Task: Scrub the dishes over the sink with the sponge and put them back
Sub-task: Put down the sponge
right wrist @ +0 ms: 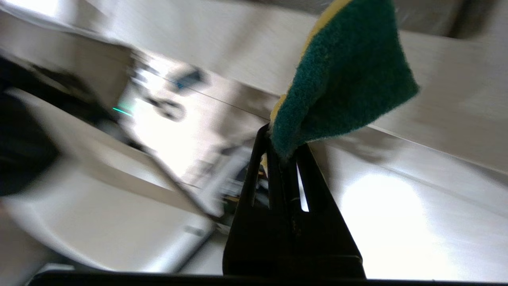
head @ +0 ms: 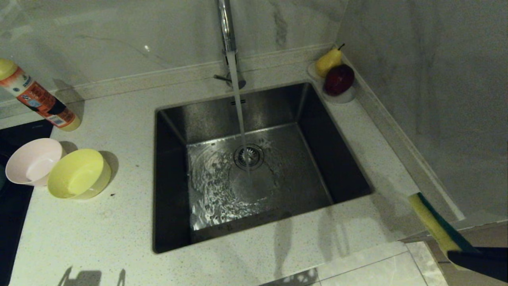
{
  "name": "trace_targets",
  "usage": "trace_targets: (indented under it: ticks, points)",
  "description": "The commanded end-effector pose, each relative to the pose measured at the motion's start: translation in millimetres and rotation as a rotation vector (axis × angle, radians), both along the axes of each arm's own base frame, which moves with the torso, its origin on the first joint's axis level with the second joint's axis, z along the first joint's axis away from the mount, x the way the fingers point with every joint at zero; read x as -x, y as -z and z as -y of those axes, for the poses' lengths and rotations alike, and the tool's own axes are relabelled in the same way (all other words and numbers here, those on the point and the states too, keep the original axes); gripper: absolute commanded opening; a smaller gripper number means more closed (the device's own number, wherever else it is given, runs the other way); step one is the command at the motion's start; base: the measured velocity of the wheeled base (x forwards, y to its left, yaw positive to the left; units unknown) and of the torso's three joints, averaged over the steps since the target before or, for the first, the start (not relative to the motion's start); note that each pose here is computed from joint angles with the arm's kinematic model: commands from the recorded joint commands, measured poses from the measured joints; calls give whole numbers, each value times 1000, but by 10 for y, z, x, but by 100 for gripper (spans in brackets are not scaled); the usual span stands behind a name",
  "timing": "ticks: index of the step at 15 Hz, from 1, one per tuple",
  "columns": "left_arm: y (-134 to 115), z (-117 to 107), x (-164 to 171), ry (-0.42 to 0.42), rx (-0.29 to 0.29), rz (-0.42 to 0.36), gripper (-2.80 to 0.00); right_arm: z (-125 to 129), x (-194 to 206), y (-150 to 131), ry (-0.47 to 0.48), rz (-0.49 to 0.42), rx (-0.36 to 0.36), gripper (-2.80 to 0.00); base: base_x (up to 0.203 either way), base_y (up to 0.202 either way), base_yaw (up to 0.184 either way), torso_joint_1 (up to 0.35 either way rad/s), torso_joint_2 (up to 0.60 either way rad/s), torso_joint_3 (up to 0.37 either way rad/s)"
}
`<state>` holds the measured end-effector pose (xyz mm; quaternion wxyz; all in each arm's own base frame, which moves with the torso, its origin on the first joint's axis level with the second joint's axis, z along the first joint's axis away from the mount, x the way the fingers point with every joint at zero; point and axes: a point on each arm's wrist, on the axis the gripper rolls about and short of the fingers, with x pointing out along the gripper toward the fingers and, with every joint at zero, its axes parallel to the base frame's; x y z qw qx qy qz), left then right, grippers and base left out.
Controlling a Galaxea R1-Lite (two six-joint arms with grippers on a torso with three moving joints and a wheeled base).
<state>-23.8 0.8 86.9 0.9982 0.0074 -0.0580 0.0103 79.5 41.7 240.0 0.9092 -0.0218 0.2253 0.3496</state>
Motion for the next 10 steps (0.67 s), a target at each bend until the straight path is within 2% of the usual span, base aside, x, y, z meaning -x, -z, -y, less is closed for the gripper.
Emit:
trace_targets:
  ticks: [1, 2, 4, 6, 10]
  points:
    - [108, 0, -36, 0, 0, -41, 0, 26, 30, 100, 14, 41, 82, -280, 0, 0, 0, 0, 0, 0]
    - [109, 0, -36, 0, 0, -43, 0, 33, 21, 166, 42, 53, 129, -280, 0, 0, 0, 0, 0, 0]
    - [109, 0, -36, 0, 0, -43, 0, 37, 13, 167, 68, 72, 143, -280, 0, 0, 0, 0, 0, 0]
    - [109, 0, -36, 0, 0, -43, 0, 57, -7, 192, 149, 136, 227, -280, 0, 0, 0, 0, 0, 0]
    - [109, 0, -36, 0, 0, -43, 0, 50, -40, 372, 163, 154, 325, -280, 0, 0, 0, 0, 0, 0]
